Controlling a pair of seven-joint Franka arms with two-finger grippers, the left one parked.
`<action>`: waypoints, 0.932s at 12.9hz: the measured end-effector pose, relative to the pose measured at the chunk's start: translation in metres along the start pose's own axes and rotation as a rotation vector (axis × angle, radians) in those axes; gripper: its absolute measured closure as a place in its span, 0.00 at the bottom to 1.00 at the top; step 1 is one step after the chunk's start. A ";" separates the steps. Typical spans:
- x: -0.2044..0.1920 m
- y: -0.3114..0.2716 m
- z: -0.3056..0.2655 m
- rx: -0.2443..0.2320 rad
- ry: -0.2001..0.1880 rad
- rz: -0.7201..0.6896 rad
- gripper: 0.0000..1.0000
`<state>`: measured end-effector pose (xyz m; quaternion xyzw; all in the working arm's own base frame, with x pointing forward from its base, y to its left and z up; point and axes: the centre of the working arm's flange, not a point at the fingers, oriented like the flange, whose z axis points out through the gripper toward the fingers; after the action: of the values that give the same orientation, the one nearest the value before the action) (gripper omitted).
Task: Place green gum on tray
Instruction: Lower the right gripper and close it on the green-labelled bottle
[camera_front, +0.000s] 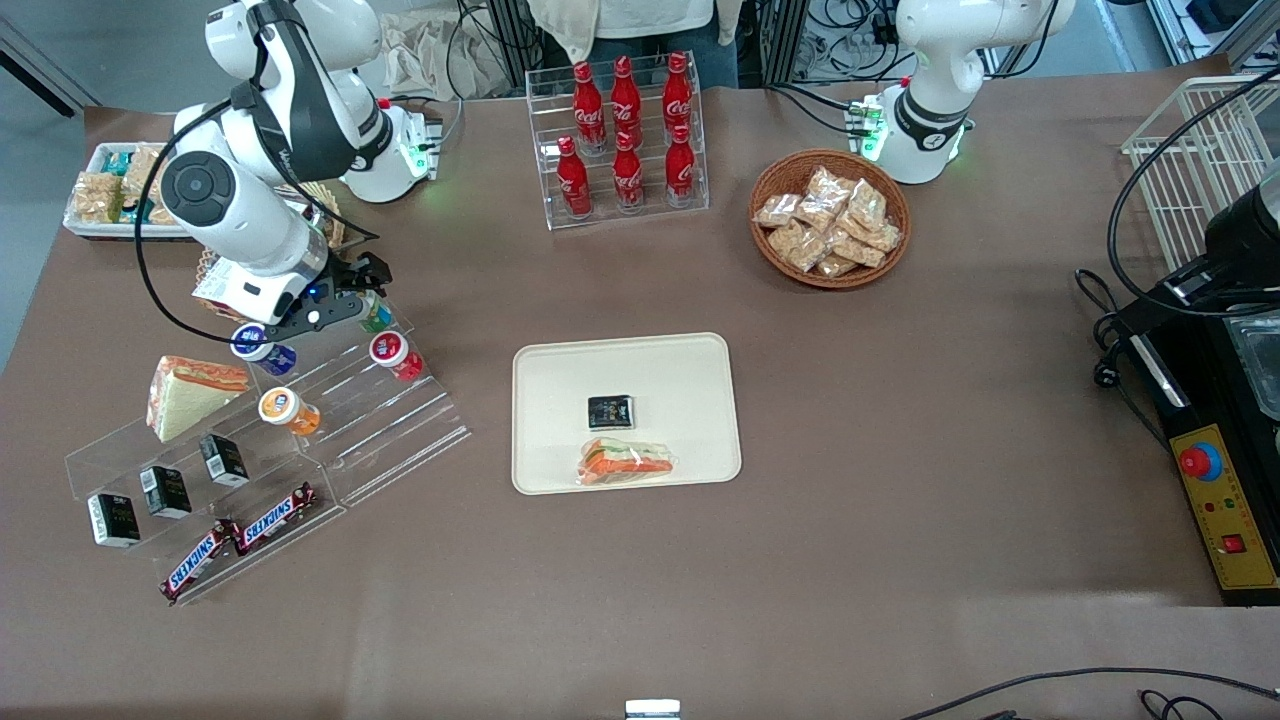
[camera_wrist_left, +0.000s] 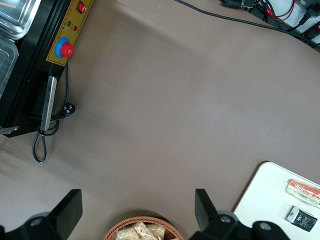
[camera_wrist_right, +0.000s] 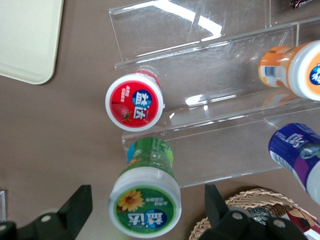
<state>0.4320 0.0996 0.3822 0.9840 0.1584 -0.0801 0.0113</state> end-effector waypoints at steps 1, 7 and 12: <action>-0.001 0.000 0.004 0.000 -0.003 0.000 0.00; -0.005 -0.002 0.013 0.001 -0.015 -0.003 0.25; -0.006 -0.003 0.010 -0.001 -0.008 -0.005 0.41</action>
<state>0.4242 0.1001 0.3732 0.9833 0.1609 -0.0842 0.0124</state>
